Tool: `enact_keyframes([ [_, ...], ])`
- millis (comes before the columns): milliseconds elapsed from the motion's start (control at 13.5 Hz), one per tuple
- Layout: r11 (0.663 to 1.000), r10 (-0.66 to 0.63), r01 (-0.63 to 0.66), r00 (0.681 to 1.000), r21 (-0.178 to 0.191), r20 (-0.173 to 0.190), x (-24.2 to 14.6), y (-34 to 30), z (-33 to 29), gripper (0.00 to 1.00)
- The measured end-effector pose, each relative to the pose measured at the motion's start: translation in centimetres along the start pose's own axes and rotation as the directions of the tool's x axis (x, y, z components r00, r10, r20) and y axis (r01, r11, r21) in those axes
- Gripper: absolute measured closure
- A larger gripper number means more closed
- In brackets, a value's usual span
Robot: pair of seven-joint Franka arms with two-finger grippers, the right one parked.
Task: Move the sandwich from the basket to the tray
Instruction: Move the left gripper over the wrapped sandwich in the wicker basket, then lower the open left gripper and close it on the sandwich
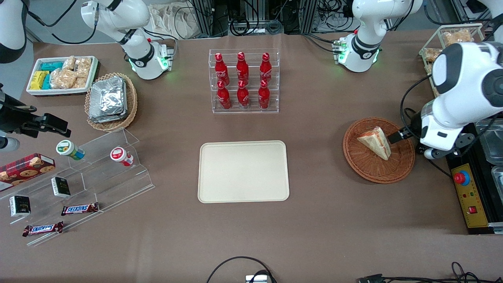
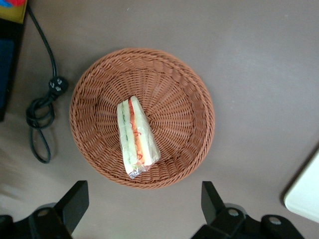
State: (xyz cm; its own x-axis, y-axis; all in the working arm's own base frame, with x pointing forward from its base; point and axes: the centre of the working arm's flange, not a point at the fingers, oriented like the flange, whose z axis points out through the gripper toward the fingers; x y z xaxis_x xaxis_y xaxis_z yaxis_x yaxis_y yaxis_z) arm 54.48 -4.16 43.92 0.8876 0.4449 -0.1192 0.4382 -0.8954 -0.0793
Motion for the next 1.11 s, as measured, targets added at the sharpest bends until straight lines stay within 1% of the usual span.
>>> enact_keyframes([
  [222,0.997,-0.083,0.083,0.996,-0.001,-0.009,-1.3,-0.7,4.2,0.0],
  [370,0.99,-0.138,0.138,0.99,0.0,-0.009,-2.0,-1.2,6.2,0.0],
  [519,0.983,-0.182,0.182,0.983,-0.007,-0.017,-2.4,-1.4,7.6,0.0],
  [1111,0.972,-0.234,0.231,0.97,-0.053,-0.061,-4.4,-2.8,14.3,0.0],
])
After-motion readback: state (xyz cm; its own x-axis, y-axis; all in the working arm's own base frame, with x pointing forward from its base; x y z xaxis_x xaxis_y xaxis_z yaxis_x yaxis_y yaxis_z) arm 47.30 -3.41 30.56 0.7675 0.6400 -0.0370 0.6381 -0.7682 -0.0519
